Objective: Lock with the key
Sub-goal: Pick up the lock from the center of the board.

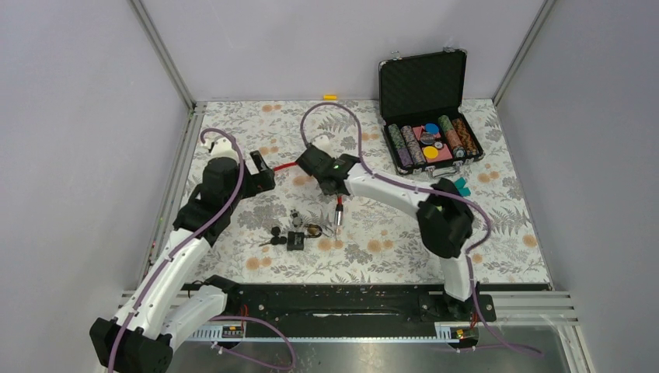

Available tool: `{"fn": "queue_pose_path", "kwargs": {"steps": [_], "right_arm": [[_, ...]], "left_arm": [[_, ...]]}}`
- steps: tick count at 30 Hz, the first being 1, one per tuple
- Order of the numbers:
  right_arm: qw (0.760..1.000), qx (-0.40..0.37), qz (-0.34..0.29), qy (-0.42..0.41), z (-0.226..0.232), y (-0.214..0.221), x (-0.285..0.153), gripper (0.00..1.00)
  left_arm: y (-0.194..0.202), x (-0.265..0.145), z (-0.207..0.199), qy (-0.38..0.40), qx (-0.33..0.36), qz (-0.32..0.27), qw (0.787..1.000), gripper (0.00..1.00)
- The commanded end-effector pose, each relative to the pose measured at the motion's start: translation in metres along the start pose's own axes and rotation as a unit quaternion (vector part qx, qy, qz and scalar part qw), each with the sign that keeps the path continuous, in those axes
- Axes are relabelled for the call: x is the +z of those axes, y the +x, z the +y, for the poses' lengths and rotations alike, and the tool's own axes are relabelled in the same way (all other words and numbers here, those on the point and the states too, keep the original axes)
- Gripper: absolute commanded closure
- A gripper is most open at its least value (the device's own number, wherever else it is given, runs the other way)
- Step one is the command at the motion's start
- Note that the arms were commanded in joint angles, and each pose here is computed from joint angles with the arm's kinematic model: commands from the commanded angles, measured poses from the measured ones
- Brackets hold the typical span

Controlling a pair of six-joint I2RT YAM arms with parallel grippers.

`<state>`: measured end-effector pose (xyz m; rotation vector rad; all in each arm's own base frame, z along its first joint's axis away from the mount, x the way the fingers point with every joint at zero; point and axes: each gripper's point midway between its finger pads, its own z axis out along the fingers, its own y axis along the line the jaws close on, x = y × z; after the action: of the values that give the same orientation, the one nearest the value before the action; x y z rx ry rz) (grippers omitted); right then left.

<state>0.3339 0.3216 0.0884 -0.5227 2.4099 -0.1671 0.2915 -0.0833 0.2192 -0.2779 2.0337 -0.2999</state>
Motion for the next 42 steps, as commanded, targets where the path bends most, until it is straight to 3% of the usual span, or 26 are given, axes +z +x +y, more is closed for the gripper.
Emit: {"fn": "queue_pose_path", "kwargs": {"steps": [1,12,18,25,32,42], "right_arm": [[0.992,0.038,-0.118,0.011,-0.039,-0.067,-0.069,1.00],[0.979,0.065,-0.175,-0.077,-0.040,-0.088,-0.123,1.00],[0.978,0.057,-0.156,-0.128,-0.013,-0.077,-0.110,1.00],[0.975,0.088,-0.112,-0.172,0.023,-0.052,-0.071,1.00],[0.978,0.145,-0.074,-0.130,0.013,-0.047,-0.029,1.00],[0.972,0.221,-0.053,-0.067,-0.013,-0.069,-0.027,1.00]], "left_arm": [[-0.017,-0.002,-0.026,0.075,-0.023,-0.049,0.996,0.03],[0.007,-0.002,-0.076,0.239,-0.007,-0.031,0.971,0.07],[0.028,-0.001,-0.095,0.305,-0.003,0.007,0.952,0.14],[0.056,0.004,-0.095,0.319,-0.016,0.048,0.946,0.26],[0.081,-0.012,-0.112,0.367,0.002,0.075,0.927,0.31],[0.115,-0.016,-0.136,0.388,0.058,0.057,0.918,0.36]]}}
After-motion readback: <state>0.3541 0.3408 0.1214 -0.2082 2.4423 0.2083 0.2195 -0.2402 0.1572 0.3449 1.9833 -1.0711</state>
